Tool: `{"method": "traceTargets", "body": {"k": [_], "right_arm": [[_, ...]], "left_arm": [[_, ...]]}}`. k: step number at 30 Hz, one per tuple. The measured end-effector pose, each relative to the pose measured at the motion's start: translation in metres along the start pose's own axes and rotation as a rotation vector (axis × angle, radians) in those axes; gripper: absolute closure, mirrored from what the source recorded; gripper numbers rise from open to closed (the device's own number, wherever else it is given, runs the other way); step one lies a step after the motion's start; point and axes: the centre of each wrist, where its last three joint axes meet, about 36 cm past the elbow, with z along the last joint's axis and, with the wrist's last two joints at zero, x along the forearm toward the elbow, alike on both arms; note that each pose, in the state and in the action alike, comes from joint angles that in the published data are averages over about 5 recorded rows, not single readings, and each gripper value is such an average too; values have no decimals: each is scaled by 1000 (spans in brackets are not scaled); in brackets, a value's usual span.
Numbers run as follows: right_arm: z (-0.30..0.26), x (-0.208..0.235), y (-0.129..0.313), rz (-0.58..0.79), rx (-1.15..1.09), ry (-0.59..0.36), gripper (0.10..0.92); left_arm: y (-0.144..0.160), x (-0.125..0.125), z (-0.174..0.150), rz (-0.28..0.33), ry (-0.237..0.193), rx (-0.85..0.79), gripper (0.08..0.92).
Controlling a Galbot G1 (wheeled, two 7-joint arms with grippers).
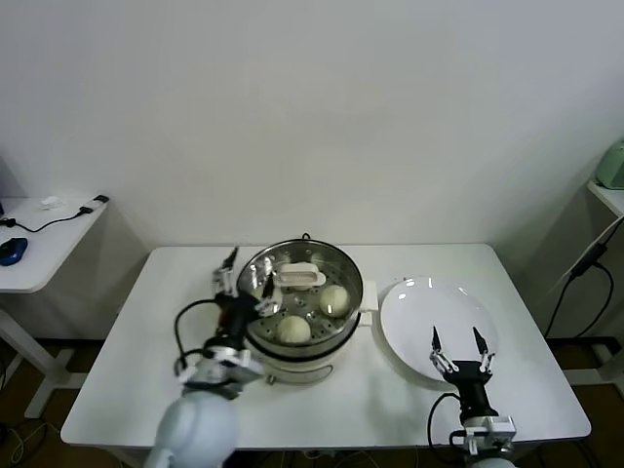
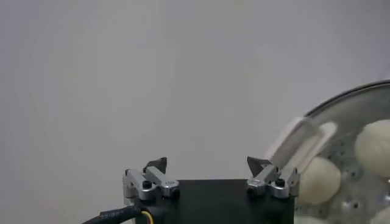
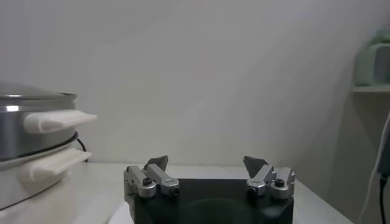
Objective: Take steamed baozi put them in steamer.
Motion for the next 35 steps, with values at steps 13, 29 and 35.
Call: {"method": "traceTargets", "body": {"k": [13,29,35], "right_arm": [[13,-4,-10,18,-8,-7,200],[22,-1,-16,21,-13,12,200],[22,0,-16,19,-15,15,200]], "left_arm": [[35,21,129,14,103,561,177],[-7,51,208,-12,178,799,177],[-11,56,215,-23,181,821,177]]}}
